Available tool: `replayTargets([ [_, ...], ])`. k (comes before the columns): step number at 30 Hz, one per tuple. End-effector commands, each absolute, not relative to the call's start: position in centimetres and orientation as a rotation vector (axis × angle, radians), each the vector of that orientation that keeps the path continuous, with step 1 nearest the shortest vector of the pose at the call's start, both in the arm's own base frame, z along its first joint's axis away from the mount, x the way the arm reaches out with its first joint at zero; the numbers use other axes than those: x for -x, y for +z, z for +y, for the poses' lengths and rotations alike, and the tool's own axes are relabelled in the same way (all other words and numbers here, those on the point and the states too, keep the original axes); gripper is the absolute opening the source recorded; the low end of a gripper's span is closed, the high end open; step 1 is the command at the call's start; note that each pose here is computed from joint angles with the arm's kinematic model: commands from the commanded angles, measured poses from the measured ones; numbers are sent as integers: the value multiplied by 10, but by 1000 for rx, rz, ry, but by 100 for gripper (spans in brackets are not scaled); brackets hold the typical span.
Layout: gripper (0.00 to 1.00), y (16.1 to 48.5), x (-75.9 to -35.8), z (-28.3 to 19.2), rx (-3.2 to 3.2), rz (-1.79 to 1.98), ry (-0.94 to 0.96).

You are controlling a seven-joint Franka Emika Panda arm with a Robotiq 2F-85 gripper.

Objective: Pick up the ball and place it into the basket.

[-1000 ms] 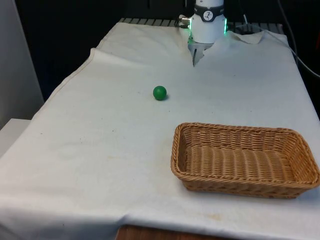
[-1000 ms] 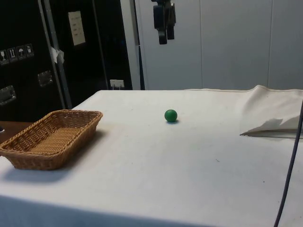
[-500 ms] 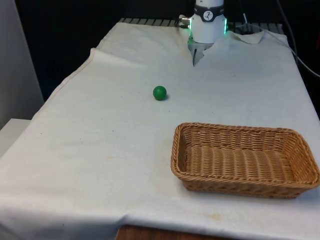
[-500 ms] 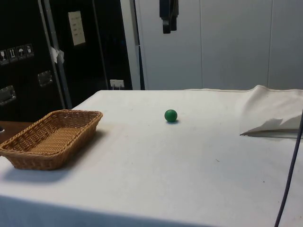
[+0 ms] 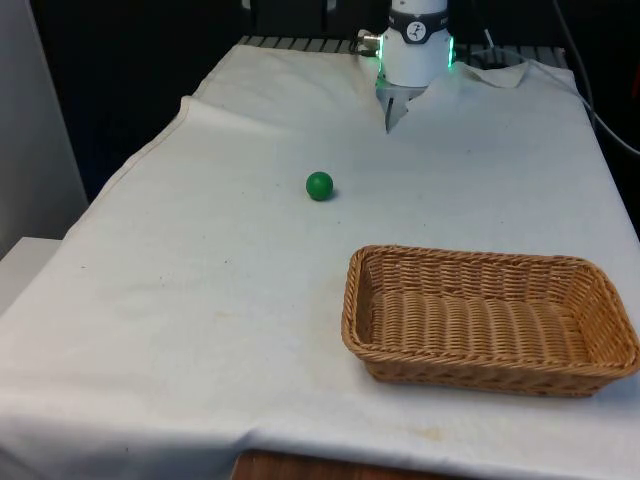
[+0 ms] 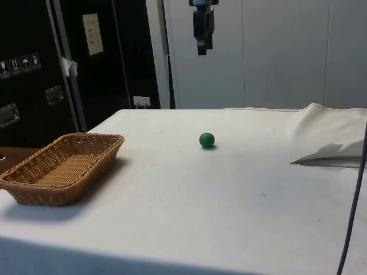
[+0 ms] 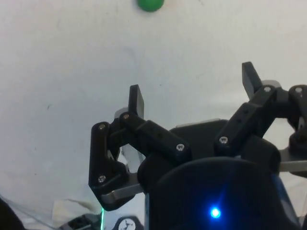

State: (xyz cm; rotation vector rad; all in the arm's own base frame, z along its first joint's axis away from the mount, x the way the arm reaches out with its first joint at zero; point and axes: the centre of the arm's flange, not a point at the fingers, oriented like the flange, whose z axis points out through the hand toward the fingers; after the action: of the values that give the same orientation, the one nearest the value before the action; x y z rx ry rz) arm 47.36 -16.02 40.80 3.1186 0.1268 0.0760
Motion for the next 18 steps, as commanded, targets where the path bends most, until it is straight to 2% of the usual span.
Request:
replayTargets([
  [1, 100, 403, -474, -160, -3116, 128, 95],
  [5, 100, 396, -475, -159, -3106, 125, 81],
  [18, 100, 344, -474, -147, -3089, 121, 92],
])
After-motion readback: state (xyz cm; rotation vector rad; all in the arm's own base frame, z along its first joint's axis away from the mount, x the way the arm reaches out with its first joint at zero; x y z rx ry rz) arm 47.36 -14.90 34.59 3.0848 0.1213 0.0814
